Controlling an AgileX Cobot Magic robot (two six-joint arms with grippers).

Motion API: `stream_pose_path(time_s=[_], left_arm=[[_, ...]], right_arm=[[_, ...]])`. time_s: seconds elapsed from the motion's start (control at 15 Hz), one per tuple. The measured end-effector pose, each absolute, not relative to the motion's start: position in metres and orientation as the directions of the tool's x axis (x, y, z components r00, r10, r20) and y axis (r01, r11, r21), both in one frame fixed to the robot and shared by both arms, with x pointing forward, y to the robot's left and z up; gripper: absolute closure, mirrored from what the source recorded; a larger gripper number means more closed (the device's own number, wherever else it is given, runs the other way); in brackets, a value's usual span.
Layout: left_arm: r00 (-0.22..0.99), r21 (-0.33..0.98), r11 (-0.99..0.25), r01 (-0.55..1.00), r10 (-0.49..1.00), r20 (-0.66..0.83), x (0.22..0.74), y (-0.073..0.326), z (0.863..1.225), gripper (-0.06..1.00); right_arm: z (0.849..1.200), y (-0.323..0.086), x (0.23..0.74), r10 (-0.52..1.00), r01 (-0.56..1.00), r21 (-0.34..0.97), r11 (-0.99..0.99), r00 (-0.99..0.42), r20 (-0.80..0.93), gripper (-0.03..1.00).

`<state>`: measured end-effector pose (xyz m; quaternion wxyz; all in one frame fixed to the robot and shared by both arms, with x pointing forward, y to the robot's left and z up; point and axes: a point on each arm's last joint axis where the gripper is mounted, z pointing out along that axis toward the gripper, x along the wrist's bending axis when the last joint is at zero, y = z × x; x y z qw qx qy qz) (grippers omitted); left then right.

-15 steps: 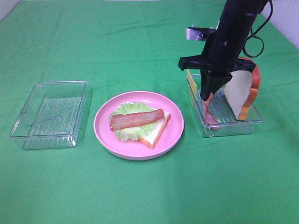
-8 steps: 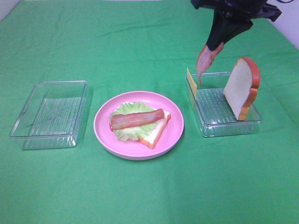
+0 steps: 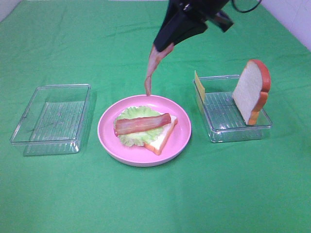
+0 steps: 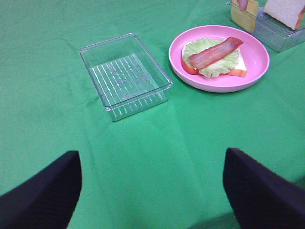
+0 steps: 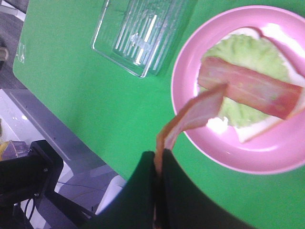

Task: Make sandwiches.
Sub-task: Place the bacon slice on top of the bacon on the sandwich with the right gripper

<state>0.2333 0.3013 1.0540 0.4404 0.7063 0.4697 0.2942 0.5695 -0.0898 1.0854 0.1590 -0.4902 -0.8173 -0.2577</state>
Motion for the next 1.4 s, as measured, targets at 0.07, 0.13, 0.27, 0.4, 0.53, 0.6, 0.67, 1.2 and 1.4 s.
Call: stream_pose_path(time_s=[0.07, 0.13, 0.27, 0.4, 0.53, 0.6, 0.67, 1.2, 1.4], left_arm=[[0.386, 0.898, -0.171, 0.404, 0.923, 0.002, 0.233, 0.301, 1.054, 0.17], [0.386, 0.898, -0.171, 0.404, 0.923, 0.002, 0.233, 0.301, 1.054, 0.17], [0.386, 0.898, -0.171, 0.404, 0.923, 0.002, 0.233, 0.301, 1.054, 0.17], [0.386, 0.898, -0.171, 0.404, 0.923, 0.002, 0.233, 0.301, 1.054, 0.17], [0.386, 0.898, -0.171, 0.404, 0.923, 0.002, 0.233, 0.301, 1.054, 0.17], [0.386, 0.898, -0.171, 0.404, 0.923, 0.002, 0.233, 0.301, 1.054, 0.17], [0.386, 0.898, -0.171, 0.404, 0.923, 0.002, 0.233, 0.301, 1.054, 0.17], [0.386, 0.898, -0.171, 0.404, 0.923, 0.002, 0.233, 0.301, 1.054, 0.17], [0.386, 0.898, -0.171, 0.404, 0.923, 0.002, 0.233, 0.301, 1.054, 0.17]], right_arm=[[1.074, -0.072, 0.568, 0.706, 0.877, 0.264, 0.402, -0.48, 0.52, 0.97], [1.048, -0.046, 0.569, 0.687, 0.874, 0.238, 0.424, -0.482, 0.544, 0.97], [1.028, -0.032, 0.572, 0.657, 0.875, 0.221, 0.43, -0.471, 0.588, 0.97], [1.003, -0.02, 0.579, 0.618, 0.874, 0.22, 0.434, -0.466, 0.633, 0.97], [0.984, -0.019, 0.585, 0.637, 0.868, 0.214, 0.449, -0.479, 0.605, 0.97], [0.977, -0.022, 0.588, 0.668, 0.861, 0.213, 0.462, -0.495, 0.556, 0.97], [0.973, -0.026, 0.59, 0.702, 0.86, 0.205, 0.467, -0.502, 0.505, 0.97], [0.961, -0.052, 0.604, 0.876, 0.897, 0.169, 0.409, -0.437, 0.203, 0.66], [0.96, -0.056, 0.607, 0.891, 0.899, 0.169, 0.404, -0.429, 0.149, 0.43]])
